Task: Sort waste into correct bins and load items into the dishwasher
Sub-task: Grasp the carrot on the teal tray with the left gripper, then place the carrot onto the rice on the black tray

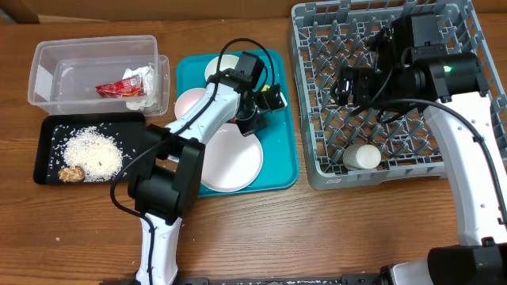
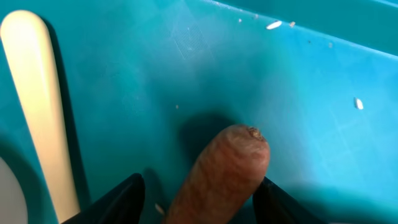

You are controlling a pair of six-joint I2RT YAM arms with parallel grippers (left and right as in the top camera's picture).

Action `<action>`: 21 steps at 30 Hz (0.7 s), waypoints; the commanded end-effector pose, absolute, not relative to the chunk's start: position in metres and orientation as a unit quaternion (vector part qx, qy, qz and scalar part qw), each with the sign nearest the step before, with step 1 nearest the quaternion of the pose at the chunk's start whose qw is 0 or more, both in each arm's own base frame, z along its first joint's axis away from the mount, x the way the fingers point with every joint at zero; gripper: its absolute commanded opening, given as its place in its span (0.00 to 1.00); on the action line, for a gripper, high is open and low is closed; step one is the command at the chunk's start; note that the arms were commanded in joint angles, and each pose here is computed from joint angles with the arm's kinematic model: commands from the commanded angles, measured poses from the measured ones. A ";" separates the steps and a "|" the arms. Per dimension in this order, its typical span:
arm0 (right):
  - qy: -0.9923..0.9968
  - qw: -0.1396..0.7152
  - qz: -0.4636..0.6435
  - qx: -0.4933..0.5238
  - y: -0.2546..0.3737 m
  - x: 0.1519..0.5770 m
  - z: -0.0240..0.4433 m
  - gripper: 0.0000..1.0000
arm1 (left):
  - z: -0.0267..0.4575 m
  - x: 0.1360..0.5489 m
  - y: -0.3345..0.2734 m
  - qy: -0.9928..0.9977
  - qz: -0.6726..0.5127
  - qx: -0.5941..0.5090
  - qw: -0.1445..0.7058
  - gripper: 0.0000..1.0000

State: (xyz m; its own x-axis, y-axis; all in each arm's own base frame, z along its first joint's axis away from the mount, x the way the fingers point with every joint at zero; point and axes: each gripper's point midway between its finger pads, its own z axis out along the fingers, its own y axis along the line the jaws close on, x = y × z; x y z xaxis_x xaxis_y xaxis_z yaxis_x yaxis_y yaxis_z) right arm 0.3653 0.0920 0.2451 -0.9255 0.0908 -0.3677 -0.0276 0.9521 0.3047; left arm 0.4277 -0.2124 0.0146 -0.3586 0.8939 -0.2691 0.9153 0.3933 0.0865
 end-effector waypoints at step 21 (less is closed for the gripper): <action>0.965 0.212 0.152 0.009 0.092 0.367 0.257 1.00 | 0.229 0.466 -0.219 0.907 -0.045 0.339 0.244 0.04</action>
State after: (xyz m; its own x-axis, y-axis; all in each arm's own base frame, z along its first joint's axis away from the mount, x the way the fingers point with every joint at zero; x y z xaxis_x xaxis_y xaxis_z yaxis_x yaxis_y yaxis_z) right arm 0.3656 0.0917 0.2451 -0.9251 0.0913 -0.3687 -0.0268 0.9525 0.3032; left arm 0.4601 -0.2256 0.1445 -0.6071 0.7134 -0.3500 0.7397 0.6682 0.0790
